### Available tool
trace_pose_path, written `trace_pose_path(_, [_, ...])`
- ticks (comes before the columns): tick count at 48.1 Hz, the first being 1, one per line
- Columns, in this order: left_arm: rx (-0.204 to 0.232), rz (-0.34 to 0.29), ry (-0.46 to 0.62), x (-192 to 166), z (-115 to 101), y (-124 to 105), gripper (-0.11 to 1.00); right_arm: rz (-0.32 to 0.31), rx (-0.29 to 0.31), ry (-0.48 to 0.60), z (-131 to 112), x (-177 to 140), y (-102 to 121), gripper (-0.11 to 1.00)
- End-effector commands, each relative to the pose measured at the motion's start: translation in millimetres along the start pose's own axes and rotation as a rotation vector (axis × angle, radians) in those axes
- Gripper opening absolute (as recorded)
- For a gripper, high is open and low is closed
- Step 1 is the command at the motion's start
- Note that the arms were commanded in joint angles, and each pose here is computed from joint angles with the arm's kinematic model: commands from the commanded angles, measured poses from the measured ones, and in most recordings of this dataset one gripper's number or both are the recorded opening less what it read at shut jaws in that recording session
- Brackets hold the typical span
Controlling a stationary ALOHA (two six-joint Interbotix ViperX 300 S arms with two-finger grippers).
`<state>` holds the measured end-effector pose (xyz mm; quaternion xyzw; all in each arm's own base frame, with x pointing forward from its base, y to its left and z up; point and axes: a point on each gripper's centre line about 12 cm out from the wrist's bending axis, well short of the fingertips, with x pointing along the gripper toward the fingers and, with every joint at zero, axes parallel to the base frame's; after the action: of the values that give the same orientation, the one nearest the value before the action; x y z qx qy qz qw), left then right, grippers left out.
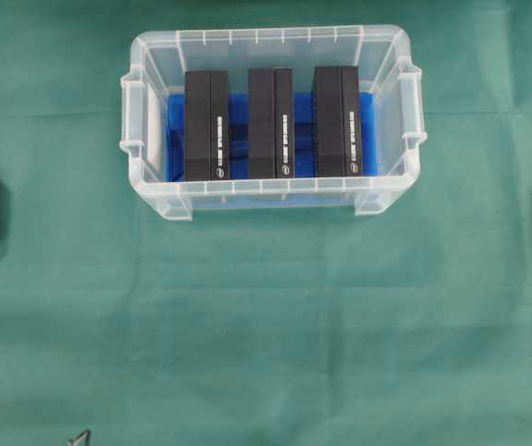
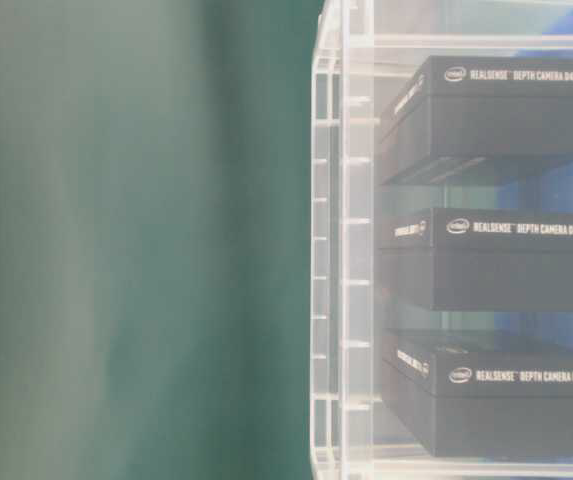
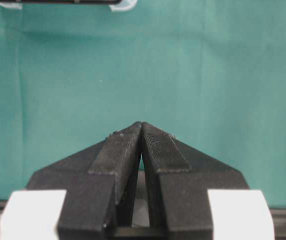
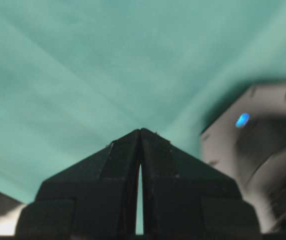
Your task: Take the box out of the case with the right arm.
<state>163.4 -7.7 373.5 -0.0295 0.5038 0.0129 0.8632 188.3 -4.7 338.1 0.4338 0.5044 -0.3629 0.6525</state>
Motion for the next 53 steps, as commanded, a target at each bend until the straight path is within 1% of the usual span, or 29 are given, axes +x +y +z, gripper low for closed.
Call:
trace_pose_path(1, [0.005,-0.004,-0.018,-6,4,-1,0.0,-0.012,0.135,-0.008,2,-7,-1,0.0])
trace_pose_path(3, [0.005,-0.004,-0.018,-6,4,-1,0.0,-0.03,0.209,-0.012,2,-7,-3,0.0])
trace_pose_path(5, [0.005,-0.004,-0.021,-7,5,-1,0.0,-0.038,0.244,-0.01,2,-7,-4,0.0])
trace_pose_path(7, [0.005,-0.004,-0.018,-6,4,-1,0.0,-0.043,0.264,-0.009,1,-7,-4,0.0])
trace_pose_path(14, [0.005,-0.005,-0.018,-6,4,-1,0.0,-0.047,0.269,-0.011,2,-7,-4,0.0])
trace_pose_path(19, [0.004,-0.004,-0.018,-6,5,-1,0.0,-0.053,0.272,-0.033,6,-5,-3,0.0])
trace_pose_path(25, [0.004,-0.004,-0.018,-6,5,-1,0.0,-0.075,0.308,-0.065,23,-1,-4,0.0])
trace_pose_path(29, [0.004,-0.004,-0.018,-6,5,-1,0.0,-0.08,0.317,-0.077,35,0,-7,0.0])
trace_pose_path(35, [0.004,-0.004,-0.018,-6,5,-1,0.0,-0.093,0.302,-0.092,55,3,-13,0.0])
trace_pose_path(41, [0.004,-0.004,-0.018,-6,5,-1,0.0,-0.107,0.307,-0.1,70,5,-20,0.0])
trace_pose_path(47, [0.004,-0.004,-0.017,-6,5,-1,0.0,-0.119,0.307,-0.105,79,6,-24,0.0])
trace_pose_path(53, [0.004,-0.004,-0.018,-6,4,-1,0.0,-0.114,0.292,-0.112,83,8,-24,0.0])
